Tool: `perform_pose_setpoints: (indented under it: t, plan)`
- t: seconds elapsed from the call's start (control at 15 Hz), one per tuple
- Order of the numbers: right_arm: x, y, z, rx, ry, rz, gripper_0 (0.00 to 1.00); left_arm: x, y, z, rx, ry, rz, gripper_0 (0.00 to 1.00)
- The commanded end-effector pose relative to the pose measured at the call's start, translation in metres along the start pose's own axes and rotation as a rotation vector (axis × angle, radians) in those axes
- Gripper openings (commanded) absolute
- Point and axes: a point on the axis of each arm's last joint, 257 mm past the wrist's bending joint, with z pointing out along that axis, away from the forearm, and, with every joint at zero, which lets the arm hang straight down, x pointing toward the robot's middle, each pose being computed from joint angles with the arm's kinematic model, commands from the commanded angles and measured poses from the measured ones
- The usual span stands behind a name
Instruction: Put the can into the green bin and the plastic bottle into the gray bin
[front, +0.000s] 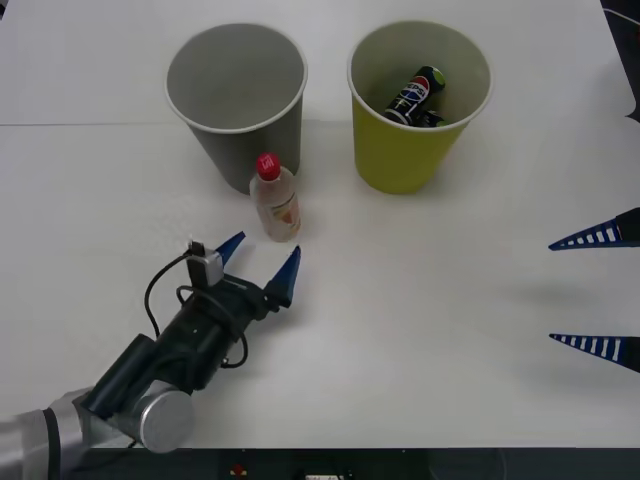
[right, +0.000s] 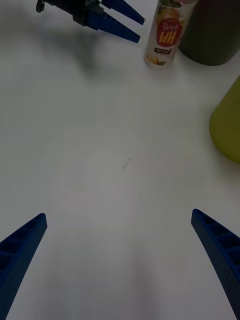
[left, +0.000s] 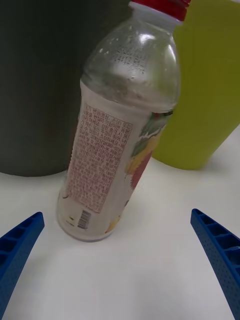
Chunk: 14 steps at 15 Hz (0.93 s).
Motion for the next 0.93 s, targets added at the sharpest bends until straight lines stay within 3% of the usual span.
perform_pose_setpoints:
  t: [0.07,0.47,0.93]
  plan:
    - [0.0,0.0,0.0,0.0,0.0,0.0,1.0,0.002,0.003,0.021,-0.016,-0.01,0.019,1.0]
    - [0.0,0.0,0.0,0.0,0.0,0.0,1.0,0.001,0.006,0.052,-0.049,-0.023,0.028,1.0]
    - [0.0,0.0,0.0,0.0,0.0,0.0,1.0,-0.014,-0.001,0.072,-0.061,-0.041,-0.005,1.0]
